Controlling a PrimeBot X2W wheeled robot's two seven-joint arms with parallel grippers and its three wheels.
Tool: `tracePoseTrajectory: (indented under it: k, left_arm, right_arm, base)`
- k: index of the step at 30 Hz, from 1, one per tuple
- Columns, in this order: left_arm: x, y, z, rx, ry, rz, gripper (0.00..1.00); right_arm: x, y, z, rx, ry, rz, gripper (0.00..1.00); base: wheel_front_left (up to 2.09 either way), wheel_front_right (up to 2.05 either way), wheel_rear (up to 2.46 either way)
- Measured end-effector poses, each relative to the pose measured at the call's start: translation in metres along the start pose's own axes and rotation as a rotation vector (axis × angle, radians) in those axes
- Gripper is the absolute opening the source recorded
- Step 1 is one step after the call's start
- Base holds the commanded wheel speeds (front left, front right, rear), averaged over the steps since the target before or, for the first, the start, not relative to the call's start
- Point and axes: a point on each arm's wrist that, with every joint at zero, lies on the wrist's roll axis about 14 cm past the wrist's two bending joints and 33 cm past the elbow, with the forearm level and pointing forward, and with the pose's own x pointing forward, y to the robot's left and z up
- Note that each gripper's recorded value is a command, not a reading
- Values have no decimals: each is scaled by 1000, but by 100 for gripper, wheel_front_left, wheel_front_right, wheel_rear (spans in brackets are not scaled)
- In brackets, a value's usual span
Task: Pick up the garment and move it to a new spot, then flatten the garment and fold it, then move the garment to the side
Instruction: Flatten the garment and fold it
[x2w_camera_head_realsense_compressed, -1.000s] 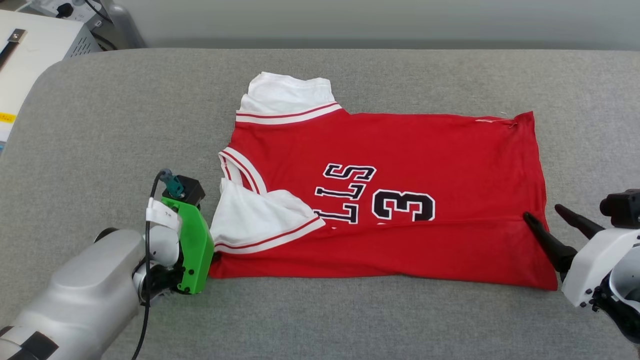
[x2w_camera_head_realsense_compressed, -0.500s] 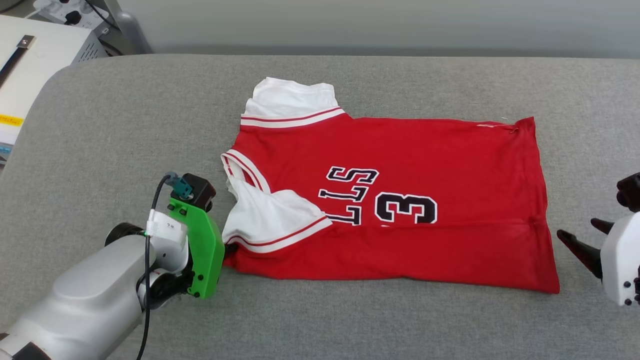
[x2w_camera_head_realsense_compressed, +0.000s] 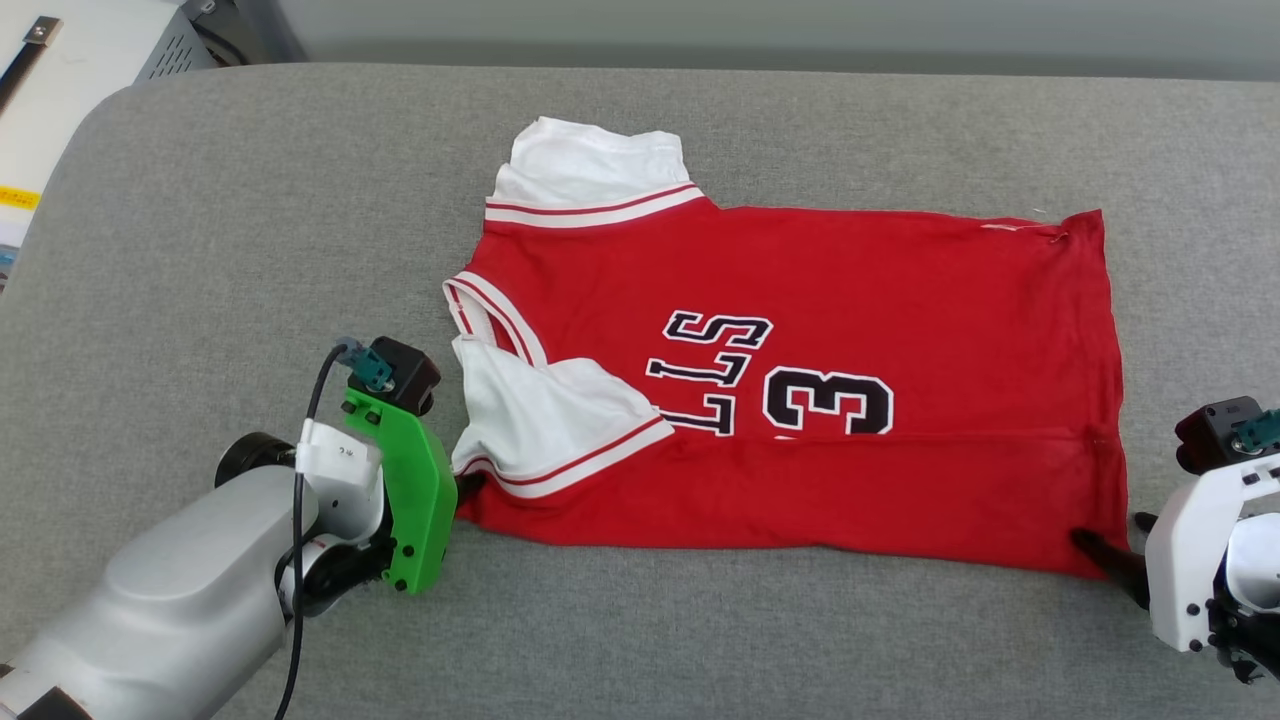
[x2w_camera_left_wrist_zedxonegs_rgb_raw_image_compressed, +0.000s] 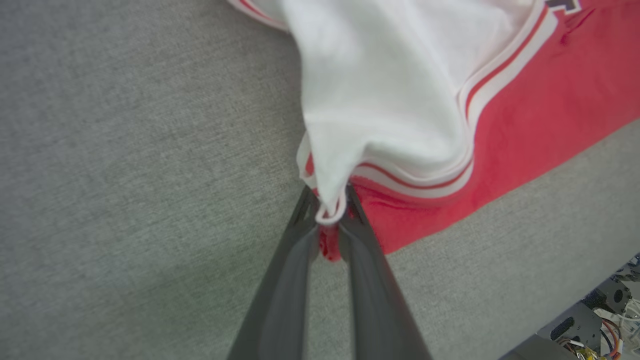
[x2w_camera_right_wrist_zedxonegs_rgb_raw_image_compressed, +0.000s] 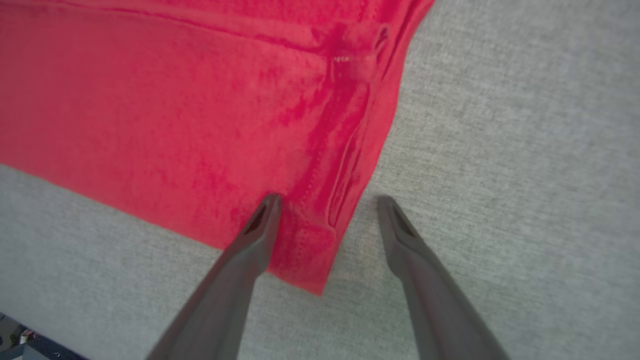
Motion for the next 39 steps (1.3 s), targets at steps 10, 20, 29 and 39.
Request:
tracePoseTrajectory:
  k: [10, 20, 29, 39]
  left_arm:
    - [-2, 2, -4, -20, -11, 10, 0]
    - [-23, -6, -2, -6, -69, 13, 0]
    - [-46, -21, -13, 11, -92, 6, 0]
    - [-55, -39, -31, 3, -81, -12, 0]
  right_arm:
    - [3, 0, -5, 28, -41, 0, 0]
    - [-23, 7, 16, 23, -183, 17, 0]
    - [-54, 8, 11, 29, -244, 11, 0]
    - [-67, -2, -3, 81, -226, -16, 0]
  base:
    - [0, 0, 0]
    - [0, 0, 0]
    - [0, 0, 0]
    - [0, 0, 0]
